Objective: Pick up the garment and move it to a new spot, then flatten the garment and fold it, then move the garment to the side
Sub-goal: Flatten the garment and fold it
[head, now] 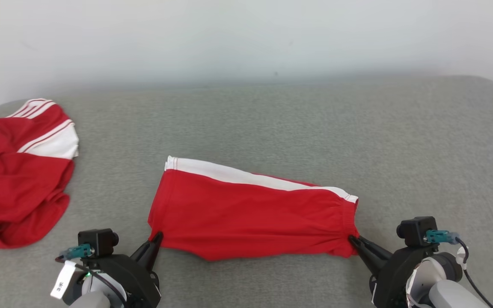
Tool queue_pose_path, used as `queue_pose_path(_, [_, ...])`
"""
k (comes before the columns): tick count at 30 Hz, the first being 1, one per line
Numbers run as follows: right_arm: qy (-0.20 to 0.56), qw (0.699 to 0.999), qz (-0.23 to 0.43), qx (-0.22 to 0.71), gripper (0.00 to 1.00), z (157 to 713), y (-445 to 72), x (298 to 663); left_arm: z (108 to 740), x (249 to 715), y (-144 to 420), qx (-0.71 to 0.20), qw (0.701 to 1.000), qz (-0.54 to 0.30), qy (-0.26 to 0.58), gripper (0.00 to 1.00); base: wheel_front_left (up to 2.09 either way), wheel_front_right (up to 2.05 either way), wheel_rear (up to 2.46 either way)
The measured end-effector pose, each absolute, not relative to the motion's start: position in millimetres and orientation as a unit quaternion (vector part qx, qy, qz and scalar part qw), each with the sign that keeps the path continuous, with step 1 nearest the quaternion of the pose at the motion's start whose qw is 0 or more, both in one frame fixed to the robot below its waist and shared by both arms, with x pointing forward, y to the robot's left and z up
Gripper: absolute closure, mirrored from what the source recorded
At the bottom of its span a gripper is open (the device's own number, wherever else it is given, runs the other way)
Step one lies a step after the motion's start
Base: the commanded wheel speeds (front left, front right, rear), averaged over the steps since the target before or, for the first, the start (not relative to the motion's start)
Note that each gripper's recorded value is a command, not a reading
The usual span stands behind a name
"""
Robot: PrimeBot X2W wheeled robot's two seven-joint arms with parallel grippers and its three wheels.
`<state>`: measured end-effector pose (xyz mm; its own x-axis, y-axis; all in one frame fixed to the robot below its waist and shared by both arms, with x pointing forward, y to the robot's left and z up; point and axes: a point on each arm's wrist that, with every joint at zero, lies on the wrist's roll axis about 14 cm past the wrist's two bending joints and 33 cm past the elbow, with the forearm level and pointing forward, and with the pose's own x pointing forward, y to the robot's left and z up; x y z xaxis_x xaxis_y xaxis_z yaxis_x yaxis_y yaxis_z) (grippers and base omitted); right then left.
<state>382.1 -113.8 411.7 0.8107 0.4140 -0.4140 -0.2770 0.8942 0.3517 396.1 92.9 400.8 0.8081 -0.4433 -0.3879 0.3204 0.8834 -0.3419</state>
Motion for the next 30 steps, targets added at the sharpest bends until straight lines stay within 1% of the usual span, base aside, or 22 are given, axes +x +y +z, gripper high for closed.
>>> queue_pose_path(9, [0.25,0.933,0.229,0.119,1.0,420,-91,387,409,380,116,-0.142,0.952,-0.164,0.214,1.0,0.0,0.0,0.0])
queue_pose_path(14, [0.256,0.927,0.249,0.114,1.0,421,-76,384,402,367,128,-0.15,0.953,-0.144,0.222,1.0,0.0,0.0,0.0])
queue_pose_path(30, [0.275,0.923,0.242,0.115,1.0,414,-83,380,398,370,118,-0.157,0.949,-0.149,0.229,1.0,0.0,0.0,0.0])
